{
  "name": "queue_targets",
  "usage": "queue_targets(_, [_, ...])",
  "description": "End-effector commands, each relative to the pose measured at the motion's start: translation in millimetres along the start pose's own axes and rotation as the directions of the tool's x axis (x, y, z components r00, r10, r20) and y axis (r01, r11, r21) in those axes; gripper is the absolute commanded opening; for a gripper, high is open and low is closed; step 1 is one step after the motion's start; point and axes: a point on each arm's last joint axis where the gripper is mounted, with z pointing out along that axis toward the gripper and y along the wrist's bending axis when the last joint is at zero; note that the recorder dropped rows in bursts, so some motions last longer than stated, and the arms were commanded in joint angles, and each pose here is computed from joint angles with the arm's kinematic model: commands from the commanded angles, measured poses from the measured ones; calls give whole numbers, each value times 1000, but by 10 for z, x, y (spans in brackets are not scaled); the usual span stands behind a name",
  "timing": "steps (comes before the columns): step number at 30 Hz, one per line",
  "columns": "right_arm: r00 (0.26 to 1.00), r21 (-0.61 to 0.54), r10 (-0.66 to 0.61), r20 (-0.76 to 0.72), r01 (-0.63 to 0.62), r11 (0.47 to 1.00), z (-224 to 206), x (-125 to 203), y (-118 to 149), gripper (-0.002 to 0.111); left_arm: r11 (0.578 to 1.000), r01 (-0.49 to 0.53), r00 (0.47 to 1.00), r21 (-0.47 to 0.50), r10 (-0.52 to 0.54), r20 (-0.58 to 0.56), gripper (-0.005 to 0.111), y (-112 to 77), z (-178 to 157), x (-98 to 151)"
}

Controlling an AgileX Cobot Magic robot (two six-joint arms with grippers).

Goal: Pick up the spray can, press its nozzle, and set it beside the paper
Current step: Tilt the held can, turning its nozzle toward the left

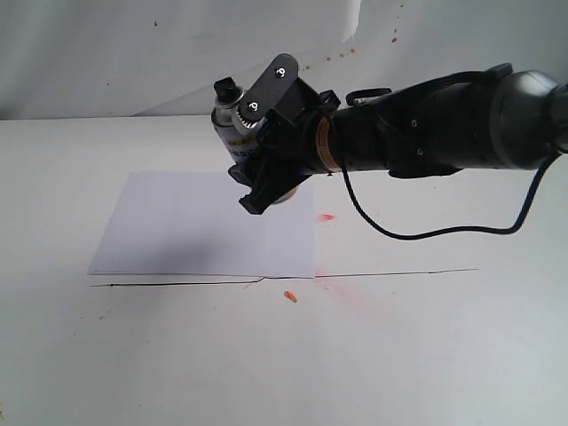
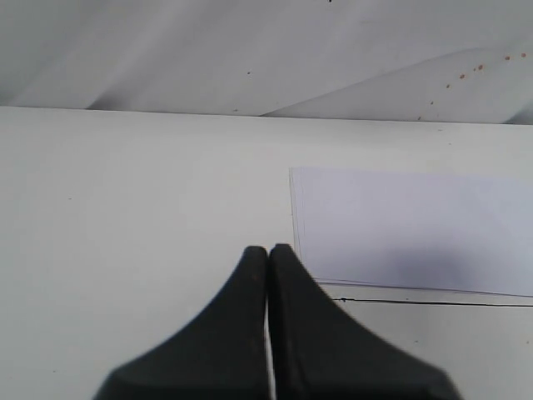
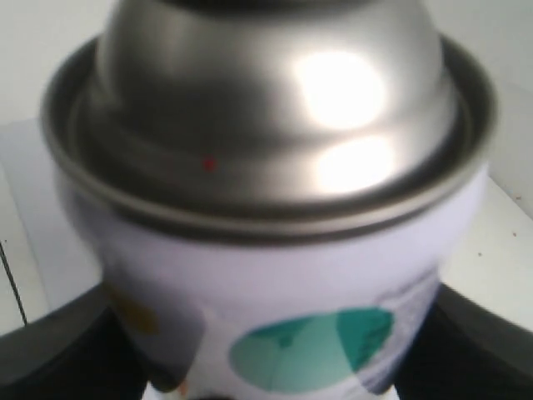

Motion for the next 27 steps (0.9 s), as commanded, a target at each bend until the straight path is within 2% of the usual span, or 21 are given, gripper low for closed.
queue_targets(1, [997,38,-29,65,26,999,-56,-109,-86,0,1000,3,1000,5,-3,6,0,-2,2,7])
queue_targets(6, [996,97,-52,66,45,994,-15,-79,-132,0,1000,3,1000,5,-3,6,0,-2,2,7])
queue_targets(14, [987,163,-136,-91,150,975,39,96,-197,0,1000,3,1000,5,-3,6,0,-2,2,7])
queue_targets(17, [974,168,-176,-145,199,965,13,120,-216,0,1000,3,1000,5,-3,6,0,-2,2,7])
queue_targets(22, [966,162,-158,-207,193,968,6,174,-208,0,1000,3,1000,5,-3,6,0,-2,2,7])
queue_targets(27, [924,91,-239,-297,277,957,-19,175,-80,0,1000,3,1000,5,-3,6,0,-2,2,7])
